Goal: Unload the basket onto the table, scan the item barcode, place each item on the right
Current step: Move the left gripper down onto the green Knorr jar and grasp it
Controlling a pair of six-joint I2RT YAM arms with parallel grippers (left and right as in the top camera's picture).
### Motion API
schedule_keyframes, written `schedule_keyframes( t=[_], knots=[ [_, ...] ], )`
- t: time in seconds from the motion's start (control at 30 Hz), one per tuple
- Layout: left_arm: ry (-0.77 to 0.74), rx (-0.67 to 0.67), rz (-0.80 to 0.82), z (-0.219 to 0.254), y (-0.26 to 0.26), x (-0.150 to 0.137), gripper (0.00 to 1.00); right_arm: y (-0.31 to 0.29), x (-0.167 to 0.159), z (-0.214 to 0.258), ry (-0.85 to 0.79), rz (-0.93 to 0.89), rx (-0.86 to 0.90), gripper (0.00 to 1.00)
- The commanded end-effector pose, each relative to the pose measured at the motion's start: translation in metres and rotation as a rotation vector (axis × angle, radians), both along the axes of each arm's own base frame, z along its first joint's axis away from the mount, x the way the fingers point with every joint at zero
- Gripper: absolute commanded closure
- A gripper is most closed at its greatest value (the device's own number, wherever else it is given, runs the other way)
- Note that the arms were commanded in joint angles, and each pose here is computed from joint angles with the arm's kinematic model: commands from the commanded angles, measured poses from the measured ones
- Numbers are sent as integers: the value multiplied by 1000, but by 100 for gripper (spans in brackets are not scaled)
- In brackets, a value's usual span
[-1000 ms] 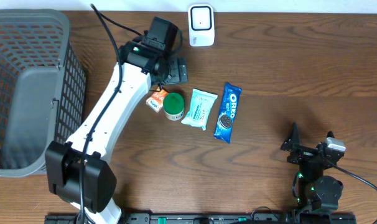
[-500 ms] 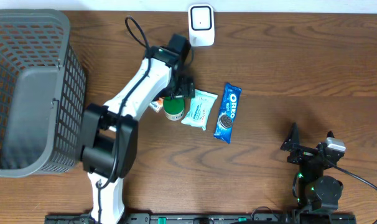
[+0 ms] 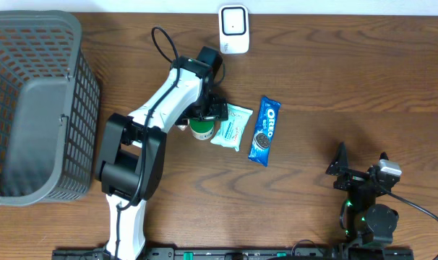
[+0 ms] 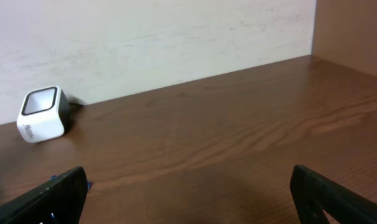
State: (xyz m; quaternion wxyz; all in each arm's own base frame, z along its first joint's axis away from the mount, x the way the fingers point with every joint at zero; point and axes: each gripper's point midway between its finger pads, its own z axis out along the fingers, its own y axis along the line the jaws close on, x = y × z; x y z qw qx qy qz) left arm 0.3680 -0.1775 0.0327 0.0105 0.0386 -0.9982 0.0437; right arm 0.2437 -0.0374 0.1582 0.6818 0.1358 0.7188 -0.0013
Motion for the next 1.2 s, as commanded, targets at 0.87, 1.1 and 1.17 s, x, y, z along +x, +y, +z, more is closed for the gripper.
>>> schedule_keyframes(
  t=[0.87, 1.1, 1.17],
  knots=[
    [128, 25, 28, -40, 10, -31, 30, 2, 0, -1, 6, 11, -10, 1],
    [119, 43, 27, -41, 13, -29, 66, 2, 0, -1, 6, 11, -10, 1],
    [118, 51, 27, -38, 14, -30, 66, 2, 0, -1, 6, 11, -10, 1]
  ],
)
